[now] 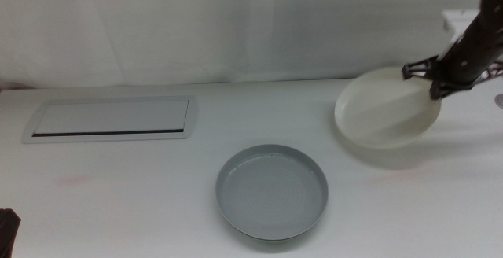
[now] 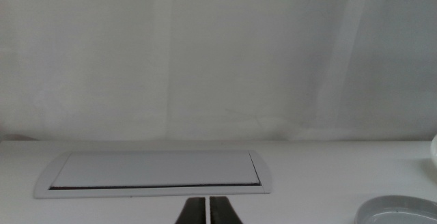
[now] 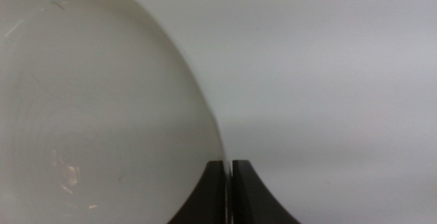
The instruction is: Stack the three bowls on top of each other.
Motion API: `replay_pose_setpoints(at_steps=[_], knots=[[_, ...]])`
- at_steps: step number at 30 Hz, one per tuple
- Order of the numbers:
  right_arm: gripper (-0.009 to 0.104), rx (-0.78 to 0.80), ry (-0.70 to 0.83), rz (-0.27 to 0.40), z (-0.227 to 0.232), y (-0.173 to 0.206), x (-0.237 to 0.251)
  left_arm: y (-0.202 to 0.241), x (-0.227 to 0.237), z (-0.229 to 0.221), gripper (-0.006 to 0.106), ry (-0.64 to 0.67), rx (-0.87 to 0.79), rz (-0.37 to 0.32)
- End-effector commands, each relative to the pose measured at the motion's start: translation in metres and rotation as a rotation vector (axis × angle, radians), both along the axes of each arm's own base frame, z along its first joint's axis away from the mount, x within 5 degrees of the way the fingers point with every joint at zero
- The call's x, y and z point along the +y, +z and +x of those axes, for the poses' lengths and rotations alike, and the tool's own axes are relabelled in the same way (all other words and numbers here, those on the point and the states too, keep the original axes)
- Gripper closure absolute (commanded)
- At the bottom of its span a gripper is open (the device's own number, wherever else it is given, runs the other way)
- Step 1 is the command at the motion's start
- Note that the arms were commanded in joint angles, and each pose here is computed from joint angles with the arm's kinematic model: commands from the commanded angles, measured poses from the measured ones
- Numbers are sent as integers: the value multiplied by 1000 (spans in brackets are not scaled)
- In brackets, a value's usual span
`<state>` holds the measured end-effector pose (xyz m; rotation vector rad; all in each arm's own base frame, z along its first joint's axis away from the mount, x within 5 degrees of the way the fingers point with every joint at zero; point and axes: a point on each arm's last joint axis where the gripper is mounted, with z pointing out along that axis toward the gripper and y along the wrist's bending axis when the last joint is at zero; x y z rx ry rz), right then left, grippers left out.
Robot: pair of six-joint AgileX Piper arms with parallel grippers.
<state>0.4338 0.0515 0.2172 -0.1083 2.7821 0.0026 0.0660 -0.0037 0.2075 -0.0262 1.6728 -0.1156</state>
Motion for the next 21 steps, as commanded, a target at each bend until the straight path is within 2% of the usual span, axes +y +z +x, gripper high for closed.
replay_pose_setpoints(at_steps=[1,7,11,16,21], knots=[[98,-37,28,-14,-9,24,-4,2,0,0,103,3,-12,-14],[98,-156,33,-2,-35,88,-7,3,0,0,103,2,-21,-14],[98,-201,41,57,-54,119,-4,3,0,0,103,2,-21,-14],[98,-224,93,159,-79,147,11,3,0,0,103,2,-21,-14],[98,-190,191,154,-91,146,43,3,0,0,103,2,-21,-14]])
